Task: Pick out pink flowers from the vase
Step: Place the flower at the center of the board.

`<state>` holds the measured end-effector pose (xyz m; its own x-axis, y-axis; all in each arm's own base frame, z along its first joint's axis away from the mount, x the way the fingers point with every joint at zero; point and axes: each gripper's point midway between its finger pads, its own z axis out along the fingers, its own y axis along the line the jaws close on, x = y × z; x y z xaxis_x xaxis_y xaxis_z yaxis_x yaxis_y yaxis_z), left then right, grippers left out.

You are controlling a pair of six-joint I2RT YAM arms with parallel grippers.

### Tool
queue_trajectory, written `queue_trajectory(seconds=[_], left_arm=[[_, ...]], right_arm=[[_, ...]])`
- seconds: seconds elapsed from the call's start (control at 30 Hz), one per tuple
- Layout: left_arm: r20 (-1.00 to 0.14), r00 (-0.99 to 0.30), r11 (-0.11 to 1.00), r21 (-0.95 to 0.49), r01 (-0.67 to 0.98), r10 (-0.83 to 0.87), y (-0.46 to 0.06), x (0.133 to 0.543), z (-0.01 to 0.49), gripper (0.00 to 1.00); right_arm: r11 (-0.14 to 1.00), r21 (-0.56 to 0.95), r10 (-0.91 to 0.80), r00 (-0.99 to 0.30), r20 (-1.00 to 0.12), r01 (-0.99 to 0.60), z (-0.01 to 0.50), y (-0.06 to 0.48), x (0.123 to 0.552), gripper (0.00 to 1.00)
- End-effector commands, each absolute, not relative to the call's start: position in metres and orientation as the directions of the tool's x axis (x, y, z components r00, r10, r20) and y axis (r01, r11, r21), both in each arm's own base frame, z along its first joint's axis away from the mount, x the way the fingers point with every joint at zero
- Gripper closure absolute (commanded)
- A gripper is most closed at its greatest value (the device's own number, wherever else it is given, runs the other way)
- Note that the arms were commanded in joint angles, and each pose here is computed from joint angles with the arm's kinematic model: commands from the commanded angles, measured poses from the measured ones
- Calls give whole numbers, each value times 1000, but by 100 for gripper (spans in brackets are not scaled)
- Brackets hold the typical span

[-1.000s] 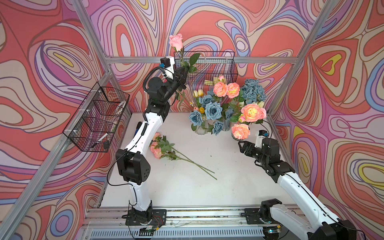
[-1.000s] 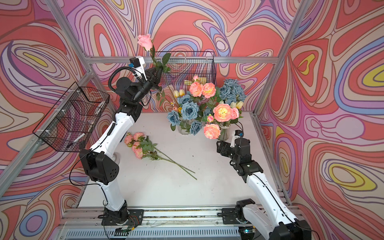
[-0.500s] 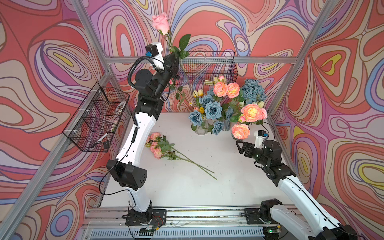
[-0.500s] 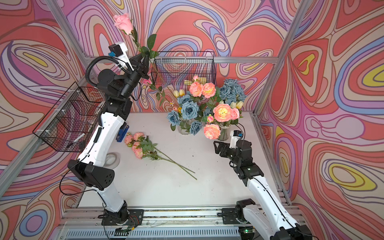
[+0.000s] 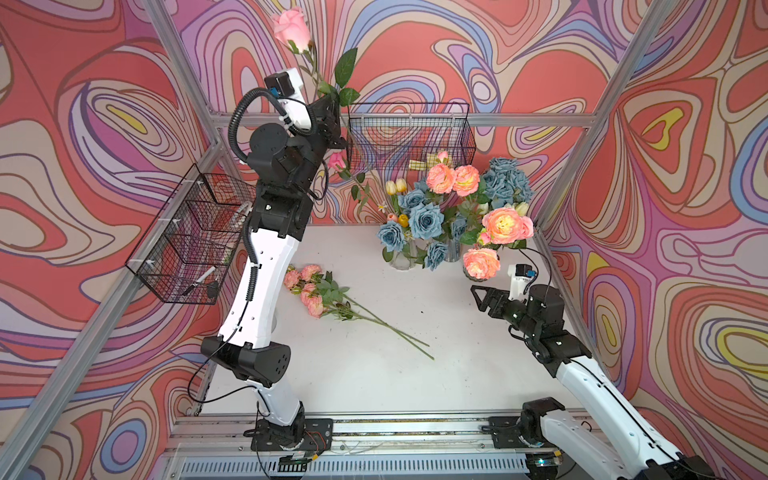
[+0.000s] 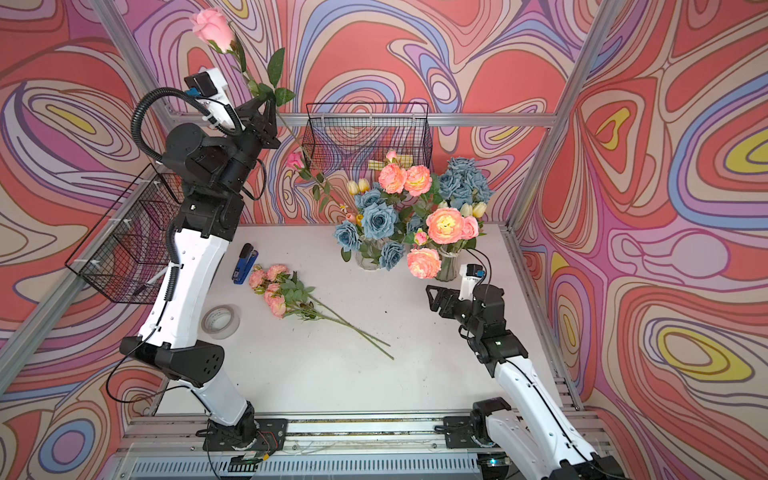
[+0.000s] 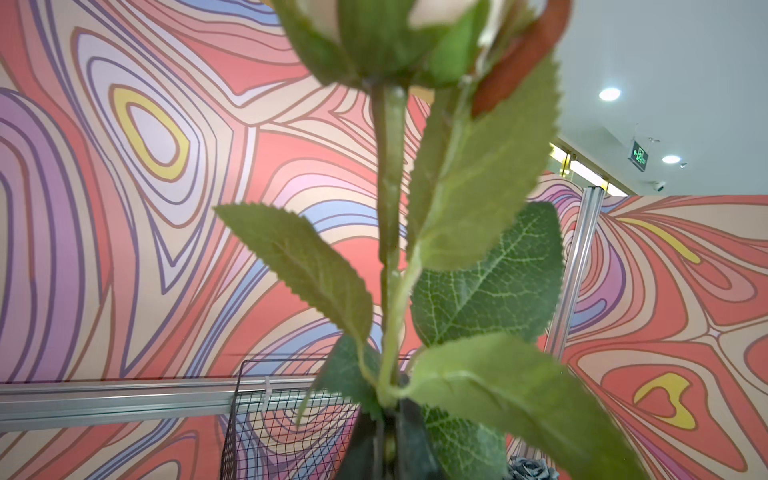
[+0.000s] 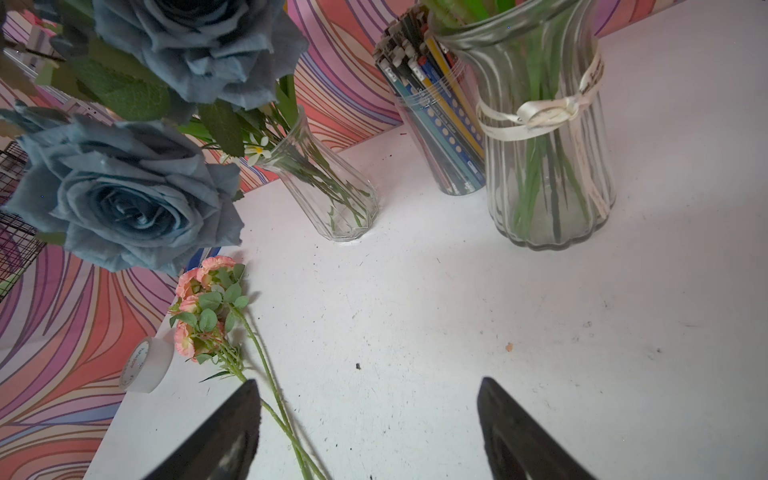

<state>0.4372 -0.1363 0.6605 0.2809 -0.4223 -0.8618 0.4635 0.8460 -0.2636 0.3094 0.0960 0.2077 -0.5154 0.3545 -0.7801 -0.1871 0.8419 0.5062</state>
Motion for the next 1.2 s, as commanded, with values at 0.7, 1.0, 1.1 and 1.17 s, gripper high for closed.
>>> queue_trajectory(seconds=[0.7, 1.0, 1.1, 1.17], left_arm=[[-824, -149, 535, -481, 695, -547, -186, 398, 591, 100], [-881, -151, 486, -382, 786, -449, -234, 374, 529, 100], [-907, -128, 488, -330, 808, -402, -253, 361, 508, 100], [-916, -129, 478, -315, 820, -381, -263, 354, 495, 100]], right_arm=[[725, 591, 363, -533, -765, -354, 218, 126, 298, 17], [618, 627, 371, -527, -764, -474, 235, 145, 288, 17], [656, 599, 381, -484, -788, -459, 237, 137, 286, 19], [692, 556, 376, -428, -822, -460, 240, 129, 282, 19]])
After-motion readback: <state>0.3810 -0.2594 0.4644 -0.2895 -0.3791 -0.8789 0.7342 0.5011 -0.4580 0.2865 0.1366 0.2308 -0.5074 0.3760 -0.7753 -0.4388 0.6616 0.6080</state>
